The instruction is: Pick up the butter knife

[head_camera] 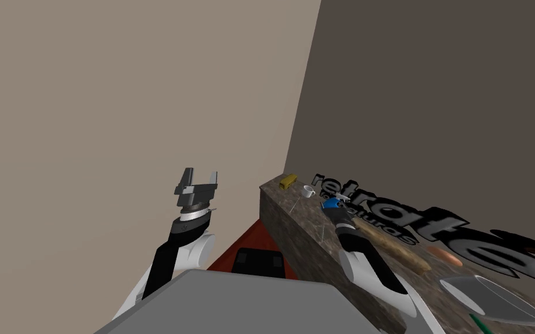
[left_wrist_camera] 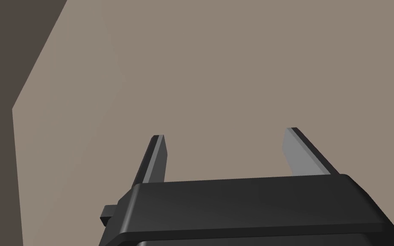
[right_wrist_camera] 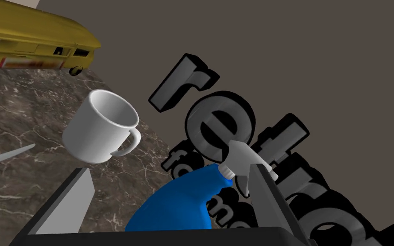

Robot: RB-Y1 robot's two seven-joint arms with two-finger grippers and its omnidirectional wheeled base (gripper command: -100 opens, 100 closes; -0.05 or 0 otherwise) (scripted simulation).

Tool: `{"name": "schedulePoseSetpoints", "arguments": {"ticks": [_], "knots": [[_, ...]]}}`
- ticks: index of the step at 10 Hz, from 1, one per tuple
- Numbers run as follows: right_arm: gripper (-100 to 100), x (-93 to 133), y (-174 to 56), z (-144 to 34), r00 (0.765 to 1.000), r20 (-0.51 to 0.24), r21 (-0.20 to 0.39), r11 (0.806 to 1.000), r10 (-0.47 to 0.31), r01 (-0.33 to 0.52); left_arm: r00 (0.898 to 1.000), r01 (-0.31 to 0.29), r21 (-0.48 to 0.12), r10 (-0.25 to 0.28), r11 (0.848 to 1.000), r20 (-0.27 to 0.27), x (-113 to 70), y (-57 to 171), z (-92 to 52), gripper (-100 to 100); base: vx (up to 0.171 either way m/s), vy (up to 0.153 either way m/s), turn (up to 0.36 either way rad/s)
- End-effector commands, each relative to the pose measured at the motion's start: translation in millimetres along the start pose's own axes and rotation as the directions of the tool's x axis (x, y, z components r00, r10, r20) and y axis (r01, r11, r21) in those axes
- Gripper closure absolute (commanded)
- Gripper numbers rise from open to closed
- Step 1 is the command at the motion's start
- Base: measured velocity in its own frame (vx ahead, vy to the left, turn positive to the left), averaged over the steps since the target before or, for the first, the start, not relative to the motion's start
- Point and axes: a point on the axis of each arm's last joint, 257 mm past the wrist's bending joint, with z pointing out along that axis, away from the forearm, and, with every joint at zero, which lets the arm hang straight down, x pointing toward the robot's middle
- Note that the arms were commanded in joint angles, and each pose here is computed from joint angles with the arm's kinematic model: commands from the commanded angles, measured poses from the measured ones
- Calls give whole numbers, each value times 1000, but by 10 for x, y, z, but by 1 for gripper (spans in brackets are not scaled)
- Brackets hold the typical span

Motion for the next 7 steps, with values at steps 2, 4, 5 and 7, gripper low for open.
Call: {"name": "schedulePoseSetpoints", "arguments": {"ticks": [2,4,5,7], "knots": [[-100,-328,14,-29,992,98,10,997,76,-77,1000,0,0,0,1000,0,0,0,0,0,31,22,40],[-100,-523,25,-48,978,157,5,990,136,-139,1000,0,0,0,1000,0,0,0,0,0,29,18,34],[-100,-573,-2,-57,970,178,7,986,163,-167,1000,0,0,0,1000,0,0,0,0,0,27,16,29],[-100,-780,0,-93,946,241,-6,975,218,-224,1000,0,0,0,1000,0,0,0,0,0,32,19,32]]}}
